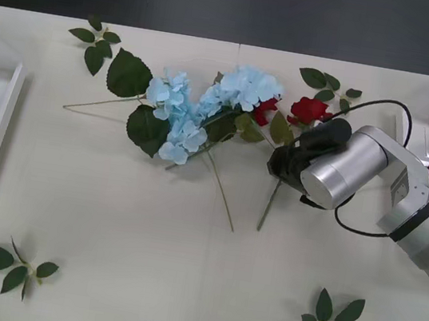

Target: Put the red flowers into the right box and the blue flowers into the left box

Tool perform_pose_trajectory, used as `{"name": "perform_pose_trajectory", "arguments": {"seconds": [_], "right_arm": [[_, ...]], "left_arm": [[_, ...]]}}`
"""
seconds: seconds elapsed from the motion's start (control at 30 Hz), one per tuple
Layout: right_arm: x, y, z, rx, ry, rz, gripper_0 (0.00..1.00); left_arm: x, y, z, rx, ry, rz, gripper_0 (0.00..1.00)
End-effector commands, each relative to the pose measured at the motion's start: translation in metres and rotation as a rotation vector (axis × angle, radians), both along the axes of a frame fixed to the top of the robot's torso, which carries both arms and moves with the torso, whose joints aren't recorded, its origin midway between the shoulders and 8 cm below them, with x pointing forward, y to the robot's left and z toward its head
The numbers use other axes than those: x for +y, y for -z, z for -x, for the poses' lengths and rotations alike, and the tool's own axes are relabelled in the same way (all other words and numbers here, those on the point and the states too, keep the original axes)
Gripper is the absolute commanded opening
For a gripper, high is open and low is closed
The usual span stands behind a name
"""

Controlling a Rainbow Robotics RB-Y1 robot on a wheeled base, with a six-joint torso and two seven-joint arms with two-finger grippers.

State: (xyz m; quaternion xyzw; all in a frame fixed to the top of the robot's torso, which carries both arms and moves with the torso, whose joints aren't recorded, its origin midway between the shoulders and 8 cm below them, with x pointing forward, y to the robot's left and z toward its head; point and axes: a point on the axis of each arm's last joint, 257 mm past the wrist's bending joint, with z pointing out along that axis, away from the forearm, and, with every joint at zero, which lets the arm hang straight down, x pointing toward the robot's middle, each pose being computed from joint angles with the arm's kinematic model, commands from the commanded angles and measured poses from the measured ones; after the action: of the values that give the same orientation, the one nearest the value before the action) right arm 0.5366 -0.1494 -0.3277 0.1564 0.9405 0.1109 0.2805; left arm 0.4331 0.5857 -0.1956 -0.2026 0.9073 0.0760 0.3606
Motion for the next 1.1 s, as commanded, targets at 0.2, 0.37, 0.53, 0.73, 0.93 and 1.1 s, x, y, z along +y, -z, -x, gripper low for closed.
{"name": "perform_pose_trajectory", "arguments": {"seconds": [0.2, 0.37, 0.53, 0.73, 0.93, 1.1], "right_arm": [[0.003, -0.011, -0.008, -0.02, -0.06, 0.028, 0.0], [0.002, -0.012, -0.008, -0.021, -0.065, 0.033, 0.0], [0.003, -0.022, -0.014, -0.042, -0.074, 0.036, 0.0], [0.01, -0.062, -0.022, -0.089, -0.08, -0.016, 0.0], [-0.001, -0.1, -0.016, -0.097, -0.095, 0.008, 0.0], [-0.028, -0.128, 0.0, -0.067, -0.153, 0.131, 0.0]], "left_arm": [[0.014, -0.003, -0.026, 0.022, 0.143, -0.157, 0.0], [0.017, 0.008, -0.029, 0.041, 0.146, -0.174, 0.0], [0.018, 0.012, -0.031, 0.057, 0.153, -0.199, 0.0], [0.016, 0.012, -0.032, 0.058, 0.156, -0.201, 0.64], [0.007, 0.007, -0.035, 0.046, 0.176, -0.189, 0.83], [-0.022, -0.021, -0.03, 0.059, 0.245, -0.192, 0.93]]}}
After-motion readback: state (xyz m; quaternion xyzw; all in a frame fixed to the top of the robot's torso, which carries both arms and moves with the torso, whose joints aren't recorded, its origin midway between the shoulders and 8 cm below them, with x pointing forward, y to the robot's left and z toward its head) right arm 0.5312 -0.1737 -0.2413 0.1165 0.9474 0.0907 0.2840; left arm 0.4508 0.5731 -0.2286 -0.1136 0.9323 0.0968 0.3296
